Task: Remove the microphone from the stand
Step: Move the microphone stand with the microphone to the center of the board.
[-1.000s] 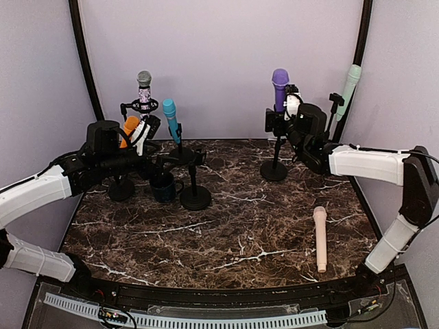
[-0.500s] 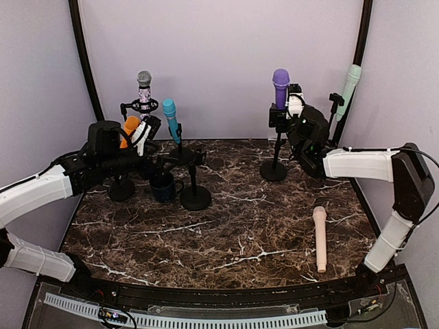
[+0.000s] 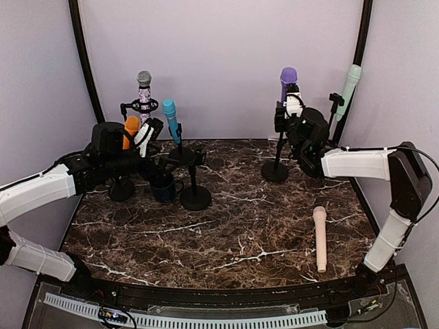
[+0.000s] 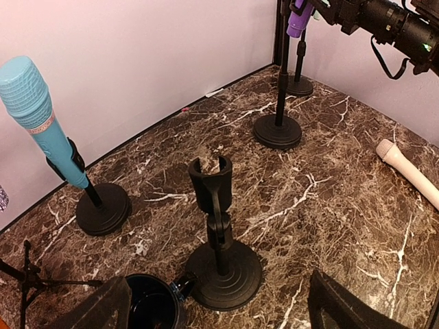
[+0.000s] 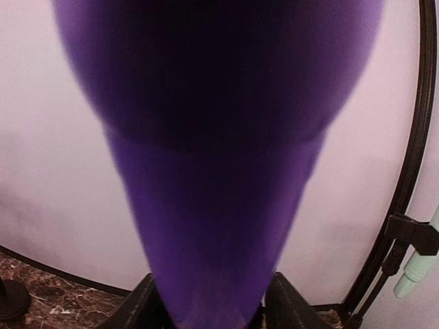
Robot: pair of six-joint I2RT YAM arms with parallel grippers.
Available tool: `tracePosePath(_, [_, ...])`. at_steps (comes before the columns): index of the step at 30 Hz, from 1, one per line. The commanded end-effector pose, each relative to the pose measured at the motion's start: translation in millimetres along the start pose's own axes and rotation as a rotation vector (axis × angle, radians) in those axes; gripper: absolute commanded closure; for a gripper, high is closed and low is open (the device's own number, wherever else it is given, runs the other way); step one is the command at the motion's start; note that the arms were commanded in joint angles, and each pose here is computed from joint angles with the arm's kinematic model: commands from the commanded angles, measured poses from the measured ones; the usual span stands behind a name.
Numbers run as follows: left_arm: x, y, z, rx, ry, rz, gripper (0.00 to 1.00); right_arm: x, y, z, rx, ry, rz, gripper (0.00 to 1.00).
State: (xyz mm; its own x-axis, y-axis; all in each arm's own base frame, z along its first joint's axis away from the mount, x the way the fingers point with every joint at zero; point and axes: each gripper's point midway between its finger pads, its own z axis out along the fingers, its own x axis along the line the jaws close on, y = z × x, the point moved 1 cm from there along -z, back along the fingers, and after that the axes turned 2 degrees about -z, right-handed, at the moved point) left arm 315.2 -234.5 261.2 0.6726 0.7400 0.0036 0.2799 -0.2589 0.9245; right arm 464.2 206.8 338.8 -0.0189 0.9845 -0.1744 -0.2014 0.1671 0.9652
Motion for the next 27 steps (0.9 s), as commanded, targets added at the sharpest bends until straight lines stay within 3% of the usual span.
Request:
tracePosePath(1, [3,4,0,-0.014,0.015,0.019,0.08,-9,24,-4,-0.068,-0.033,0.003,0.64])
tracePosePath(8, [4,3,2,-0.009,0.018,0.018,0.08,1,42,-25,-0.096,-0.041,-0.042,0.65])
tracePosePath(27, [4,11,-11,-0.048,0.031,0.023,0.08,40,104,-123,-0.096,-0.055,0.096,0.69])
